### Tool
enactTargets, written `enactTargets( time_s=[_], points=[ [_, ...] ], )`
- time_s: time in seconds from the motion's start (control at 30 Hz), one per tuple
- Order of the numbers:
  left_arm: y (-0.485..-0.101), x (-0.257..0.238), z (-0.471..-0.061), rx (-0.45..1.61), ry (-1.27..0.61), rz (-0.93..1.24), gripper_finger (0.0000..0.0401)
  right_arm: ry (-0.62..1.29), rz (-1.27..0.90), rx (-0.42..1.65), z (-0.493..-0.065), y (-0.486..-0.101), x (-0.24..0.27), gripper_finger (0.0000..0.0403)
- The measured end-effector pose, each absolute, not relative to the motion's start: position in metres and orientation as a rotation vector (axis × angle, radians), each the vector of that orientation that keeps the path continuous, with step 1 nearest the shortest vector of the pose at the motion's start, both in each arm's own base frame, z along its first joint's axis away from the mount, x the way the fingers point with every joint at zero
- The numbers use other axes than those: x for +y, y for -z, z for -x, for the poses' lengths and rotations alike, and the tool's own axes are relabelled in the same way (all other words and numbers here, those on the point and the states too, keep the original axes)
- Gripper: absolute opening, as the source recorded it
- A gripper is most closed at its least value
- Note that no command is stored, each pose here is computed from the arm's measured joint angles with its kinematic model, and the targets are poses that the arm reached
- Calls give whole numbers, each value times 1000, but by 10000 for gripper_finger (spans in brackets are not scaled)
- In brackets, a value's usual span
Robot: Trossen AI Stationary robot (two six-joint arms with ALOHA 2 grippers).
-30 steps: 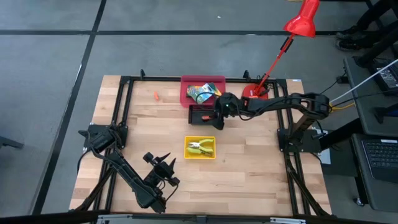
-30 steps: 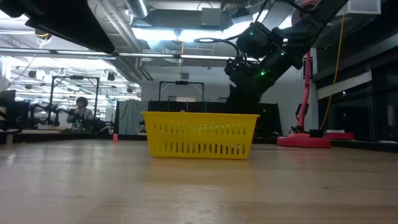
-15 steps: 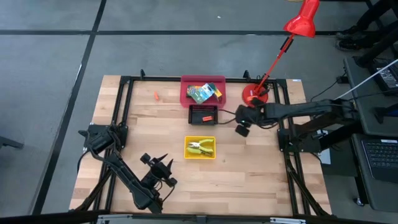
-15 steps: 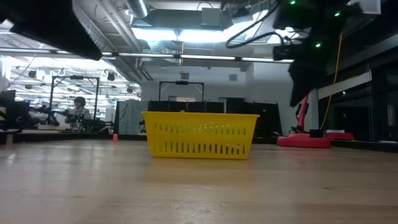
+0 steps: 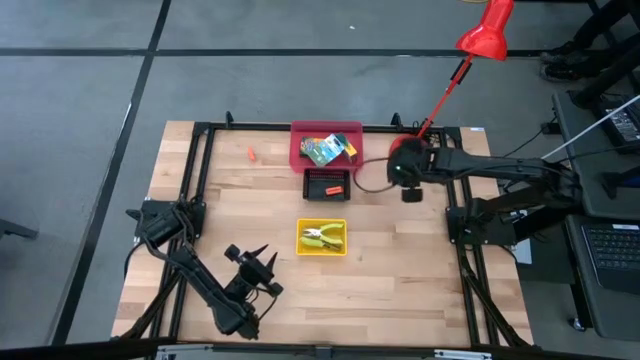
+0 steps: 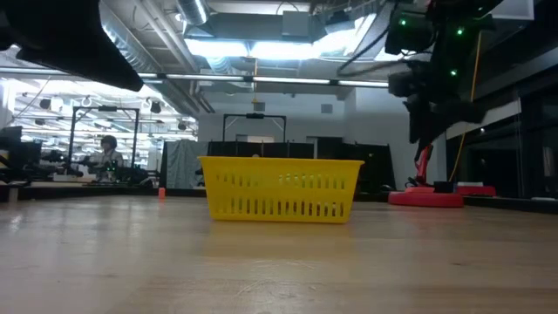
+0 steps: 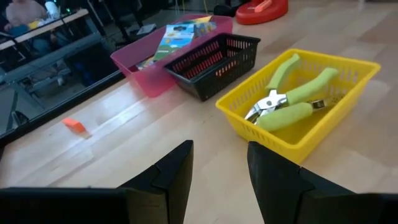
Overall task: Pick & Place School Supplies
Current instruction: Put the orange eraser into the black bin
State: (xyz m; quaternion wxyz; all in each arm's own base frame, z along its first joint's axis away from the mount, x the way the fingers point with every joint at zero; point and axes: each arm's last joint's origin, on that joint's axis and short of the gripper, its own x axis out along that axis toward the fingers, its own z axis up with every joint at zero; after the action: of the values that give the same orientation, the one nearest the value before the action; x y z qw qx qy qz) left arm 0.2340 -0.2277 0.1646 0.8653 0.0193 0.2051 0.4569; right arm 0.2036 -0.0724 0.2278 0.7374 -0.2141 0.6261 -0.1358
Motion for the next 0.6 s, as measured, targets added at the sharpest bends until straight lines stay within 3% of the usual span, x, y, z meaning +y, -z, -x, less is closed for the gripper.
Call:
enactTargets(
  time_s=[0.13, 0.27, 0.47, 0.6],
  points=[
    [-165, -227, -235, 439, -958, -56, 150, 226, 761, 1540, -201, -224, -78, 165],
    [-165, -227, -235, 439, -958, -56, 150, 146, 873, 1640, -204, -215, -86, 166],
    [-165, -227, -235, 438, -957, -57, 150, 45, 810, 1750, -218, -193, -108, 166],
    [-165, -227, -235, 438, -957, -57, 150, 45, 640, 1697, -234, -194, -131, 166]
  ],
)
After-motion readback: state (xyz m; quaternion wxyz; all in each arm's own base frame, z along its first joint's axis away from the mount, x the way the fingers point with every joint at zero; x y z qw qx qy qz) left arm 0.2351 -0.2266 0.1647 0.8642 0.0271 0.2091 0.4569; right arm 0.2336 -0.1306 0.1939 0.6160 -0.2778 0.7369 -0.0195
